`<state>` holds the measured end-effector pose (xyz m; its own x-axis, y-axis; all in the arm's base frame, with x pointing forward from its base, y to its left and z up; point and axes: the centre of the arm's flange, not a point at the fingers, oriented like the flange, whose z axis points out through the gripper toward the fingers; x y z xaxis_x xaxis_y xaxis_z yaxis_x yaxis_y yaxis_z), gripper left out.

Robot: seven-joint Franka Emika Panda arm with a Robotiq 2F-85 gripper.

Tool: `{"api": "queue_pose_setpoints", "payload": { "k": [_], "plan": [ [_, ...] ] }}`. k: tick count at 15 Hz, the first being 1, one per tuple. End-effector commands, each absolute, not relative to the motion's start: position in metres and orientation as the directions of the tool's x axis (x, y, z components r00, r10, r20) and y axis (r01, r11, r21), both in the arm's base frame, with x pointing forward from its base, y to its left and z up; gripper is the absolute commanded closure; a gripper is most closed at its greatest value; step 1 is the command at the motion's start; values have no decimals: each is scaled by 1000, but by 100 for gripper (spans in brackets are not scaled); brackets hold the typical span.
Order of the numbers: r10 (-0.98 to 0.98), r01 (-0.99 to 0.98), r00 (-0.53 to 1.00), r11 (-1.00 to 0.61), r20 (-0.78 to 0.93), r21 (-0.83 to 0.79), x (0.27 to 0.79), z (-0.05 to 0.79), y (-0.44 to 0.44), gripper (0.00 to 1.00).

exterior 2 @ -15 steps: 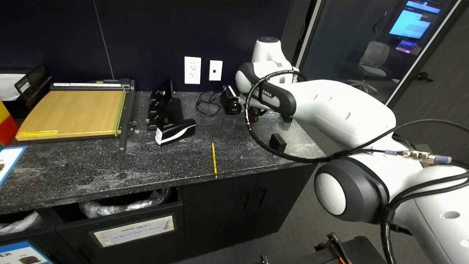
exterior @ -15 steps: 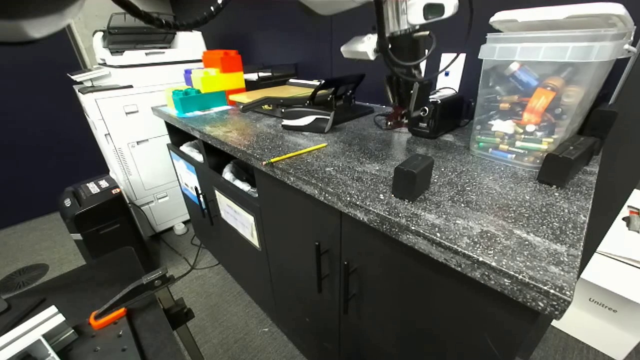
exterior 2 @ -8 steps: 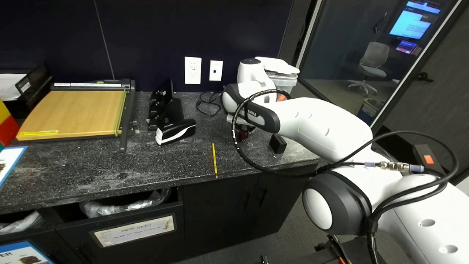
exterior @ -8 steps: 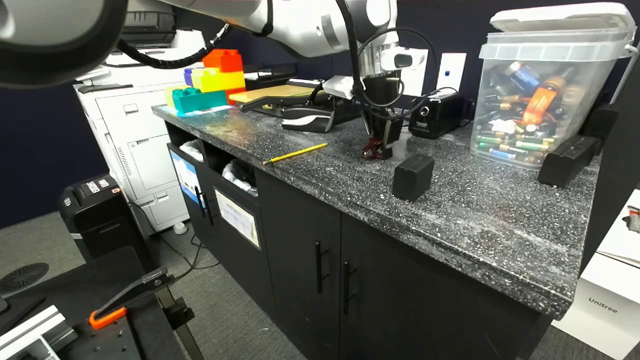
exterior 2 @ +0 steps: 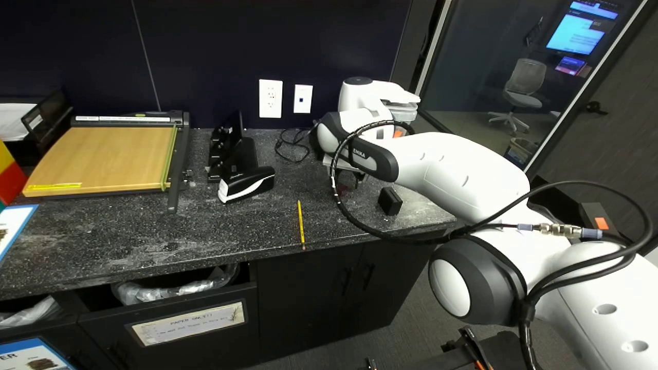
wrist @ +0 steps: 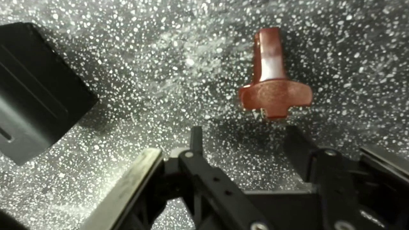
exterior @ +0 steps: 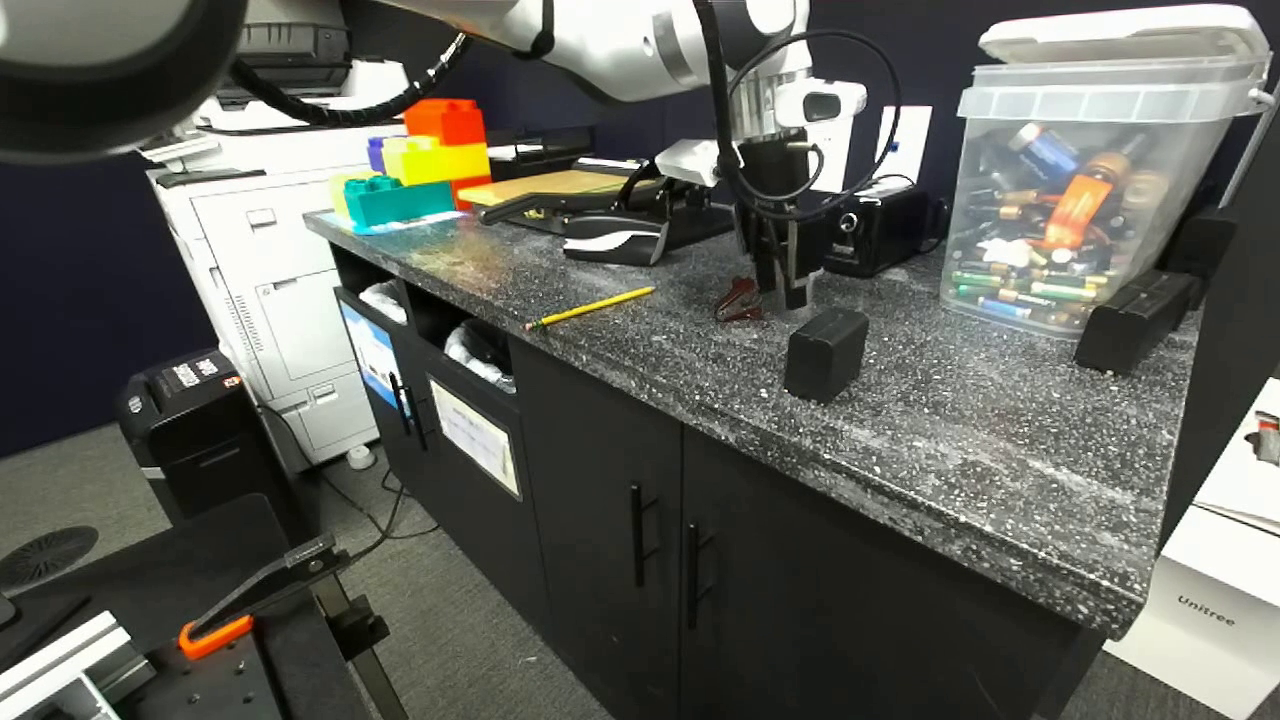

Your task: Move the brown item to the right

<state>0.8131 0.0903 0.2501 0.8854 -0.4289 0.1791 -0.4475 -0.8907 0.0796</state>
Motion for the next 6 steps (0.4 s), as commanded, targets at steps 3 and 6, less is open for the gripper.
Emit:
{"api": "queue_pose_setpoints", "payload": {
  "k": [3,6],
  "plan": [
    [-379,-386,920,-921,98,62,781,337,131,0],
    [-382,-394,914,-917,134,69,798,329,131,0]
  ]
}}
